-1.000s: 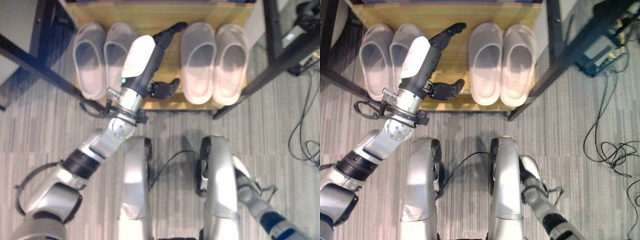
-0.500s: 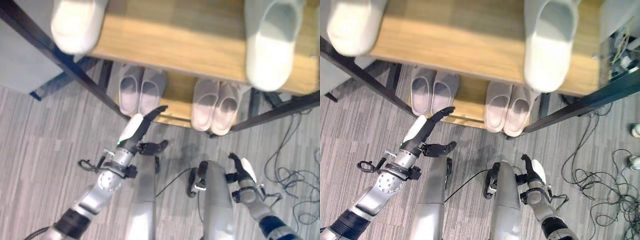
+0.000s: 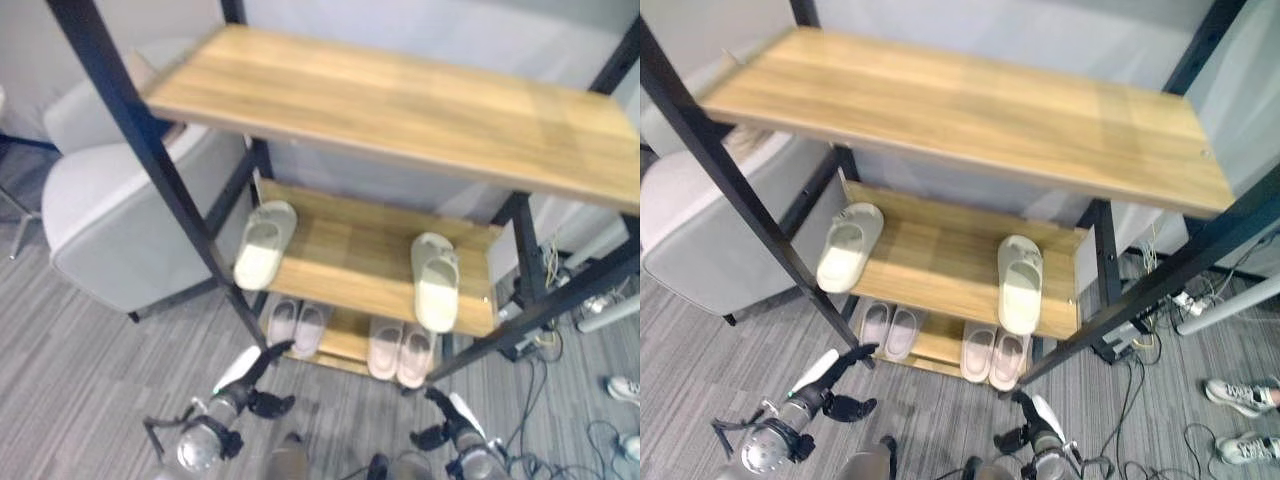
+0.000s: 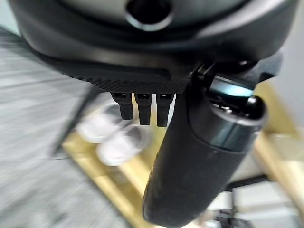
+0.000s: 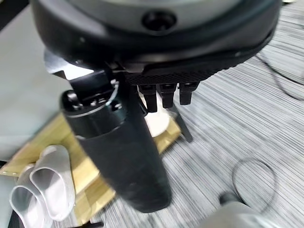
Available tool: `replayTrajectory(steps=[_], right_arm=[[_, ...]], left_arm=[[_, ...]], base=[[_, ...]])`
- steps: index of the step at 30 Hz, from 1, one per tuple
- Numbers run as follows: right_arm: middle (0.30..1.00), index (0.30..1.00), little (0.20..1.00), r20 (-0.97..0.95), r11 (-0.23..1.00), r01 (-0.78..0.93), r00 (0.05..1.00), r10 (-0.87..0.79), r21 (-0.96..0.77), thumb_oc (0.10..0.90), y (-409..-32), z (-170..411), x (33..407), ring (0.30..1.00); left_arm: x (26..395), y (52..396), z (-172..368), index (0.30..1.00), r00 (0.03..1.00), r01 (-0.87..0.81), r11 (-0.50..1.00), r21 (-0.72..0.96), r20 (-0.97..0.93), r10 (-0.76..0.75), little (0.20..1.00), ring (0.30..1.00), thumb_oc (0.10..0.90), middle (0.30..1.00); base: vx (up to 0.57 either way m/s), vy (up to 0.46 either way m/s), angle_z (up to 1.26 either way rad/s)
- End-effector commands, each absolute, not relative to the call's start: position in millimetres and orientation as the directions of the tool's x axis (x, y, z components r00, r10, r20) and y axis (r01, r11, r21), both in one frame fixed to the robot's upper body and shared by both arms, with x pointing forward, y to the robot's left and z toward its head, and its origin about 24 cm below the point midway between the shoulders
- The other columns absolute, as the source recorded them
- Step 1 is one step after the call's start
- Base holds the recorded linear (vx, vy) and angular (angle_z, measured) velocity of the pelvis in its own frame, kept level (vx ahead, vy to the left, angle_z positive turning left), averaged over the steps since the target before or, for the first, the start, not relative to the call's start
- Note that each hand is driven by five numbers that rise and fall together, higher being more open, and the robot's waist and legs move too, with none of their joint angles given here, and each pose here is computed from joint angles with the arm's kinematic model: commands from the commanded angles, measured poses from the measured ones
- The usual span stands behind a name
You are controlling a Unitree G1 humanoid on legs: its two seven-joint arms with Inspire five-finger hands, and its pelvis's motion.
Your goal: Arrange the slippers neatly on the shoe rack.
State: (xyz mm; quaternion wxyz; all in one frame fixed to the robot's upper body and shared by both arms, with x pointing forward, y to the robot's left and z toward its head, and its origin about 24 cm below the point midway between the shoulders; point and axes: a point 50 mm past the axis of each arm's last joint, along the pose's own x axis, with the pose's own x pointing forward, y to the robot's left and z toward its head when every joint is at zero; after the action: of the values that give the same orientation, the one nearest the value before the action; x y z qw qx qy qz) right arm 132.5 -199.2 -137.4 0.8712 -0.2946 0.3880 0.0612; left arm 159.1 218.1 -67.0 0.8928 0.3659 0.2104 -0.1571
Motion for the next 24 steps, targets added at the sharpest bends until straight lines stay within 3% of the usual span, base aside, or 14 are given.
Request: replayTrajectory(steps=[1, 7, 13, 19, 24], right_arm=[[0.9, 0.9, 0.9, -0.644, 0.792, -0.322, 0.757, -0.113, -0.518, 0.8, -204.4, -126.5, 149.7, 0.9], [0.9, 0.9, 0.9, -0.637, 0.815, -0.275, 0.757, -0.144, -0.511, 0.8, -206.6, -125.9, 149.2, 0.9], [0.9, 0.9, 0.9, -0.51, 0.836, -0.191, 0.852, -0.119, -0.514, 0.8, -198.2, -102.0, 182.0, 0.9], [0.9, 0.9, 0.9, -0.402, 0.821, -0.163, 0.912, -0.086, -0.547, 0.8, -196.1, -82.4, 197.4, 0.9], [0.9, 0.9, 0.9, -0.331, 0.813, -0.186, 0.944, -0.009, -0.552, 0.8, -185.8, -66.3, 213.1, 0.9]], left_arm=[[174.8, 193.4, -48.7, 0.9, 0.918, 0.385, 0.681, 0.624, -0.335, -0.211, 0.9, 0.9, 0.8, 0.9], [169.1, 182.8, -61.8, 0.9, 0.9, 0.42, 0.668, 0.615, -0.38, -0.216, 0.9, 0.9, 0.8, 0.9], [182.9, 197.9, -63.3, 0.9, 0.921, 0.375, 0.587, 0.718, -0.362, -0.145, 0.9, 0.9, 0.8, 0.9], [179.1, 203.6, -82.7, 0.9, 0.902, 0.373, 0.599, 0.709, -0.429, -0.054, 0.9, 0.9, 0.8, 0.9], [154.7, 212.9, -118.0, 0.9, 0.803, 0.313, 0.732, 0.605, -0.58, 0.136, 0.9, 0.9, 0.8, 0.9]], base=[[0.01, 0.358, -0.57], [-0.07, 0.342, -0.28], [-0.13, 0.294, -0.31], [-0.02, 0.033, 0.06], [0.04, -0.077, 0.1]])
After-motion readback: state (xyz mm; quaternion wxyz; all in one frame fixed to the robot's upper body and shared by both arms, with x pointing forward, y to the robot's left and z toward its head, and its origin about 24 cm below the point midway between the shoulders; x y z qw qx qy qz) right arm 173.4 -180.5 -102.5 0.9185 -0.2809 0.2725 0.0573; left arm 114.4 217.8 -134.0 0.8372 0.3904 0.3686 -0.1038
